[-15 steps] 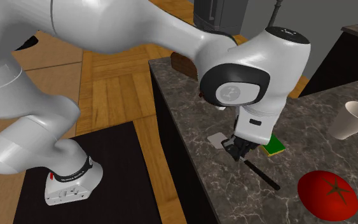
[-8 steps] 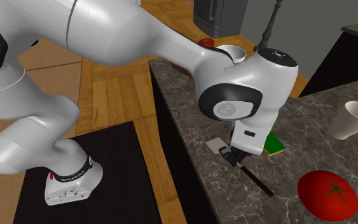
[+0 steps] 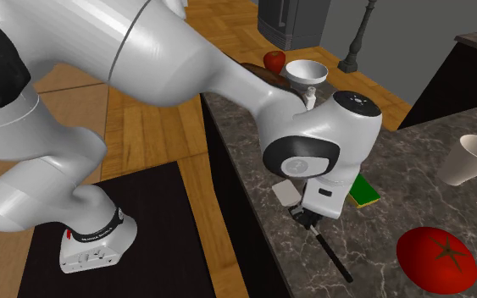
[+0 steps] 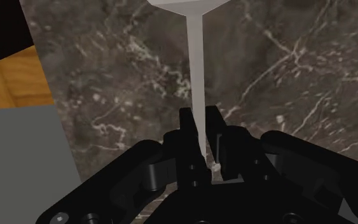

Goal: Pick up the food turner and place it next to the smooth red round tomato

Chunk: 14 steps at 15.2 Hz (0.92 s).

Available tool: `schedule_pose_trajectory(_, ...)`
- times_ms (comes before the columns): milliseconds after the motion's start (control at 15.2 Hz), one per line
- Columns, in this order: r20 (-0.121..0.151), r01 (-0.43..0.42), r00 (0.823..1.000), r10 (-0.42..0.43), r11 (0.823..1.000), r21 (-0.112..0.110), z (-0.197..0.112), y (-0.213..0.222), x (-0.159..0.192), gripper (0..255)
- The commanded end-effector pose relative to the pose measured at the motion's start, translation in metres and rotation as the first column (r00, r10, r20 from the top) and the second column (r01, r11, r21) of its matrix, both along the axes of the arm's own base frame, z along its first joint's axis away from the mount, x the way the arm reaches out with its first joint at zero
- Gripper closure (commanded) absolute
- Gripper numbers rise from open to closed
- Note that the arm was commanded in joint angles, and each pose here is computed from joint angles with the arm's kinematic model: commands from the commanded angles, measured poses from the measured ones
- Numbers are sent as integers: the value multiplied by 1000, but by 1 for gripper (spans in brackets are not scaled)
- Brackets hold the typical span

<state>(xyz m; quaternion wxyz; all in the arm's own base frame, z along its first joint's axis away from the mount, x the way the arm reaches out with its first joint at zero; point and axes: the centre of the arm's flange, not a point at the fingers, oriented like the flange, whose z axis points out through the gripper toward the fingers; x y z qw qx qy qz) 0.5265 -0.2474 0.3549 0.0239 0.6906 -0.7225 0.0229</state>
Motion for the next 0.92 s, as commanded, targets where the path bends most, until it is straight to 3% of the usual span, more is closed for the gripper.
schedule_pose_trajectory(0,0,0,1000,0,1000,0,-4,1,0,255)
schedule_pose_trajectory(396,0,0,1000,0,1000,0,-4,1,0,255)
schedule_pose_trajectory(462,0,0,1000,0,1000,0,-4,1,0,0)
schedule_pose_trajectory(792,0,0,1000,0,1000,0,-4,1,0,0)
schedule_pose_trajectory(858,0,0,1000,0,1000,0,9,1,0,0)
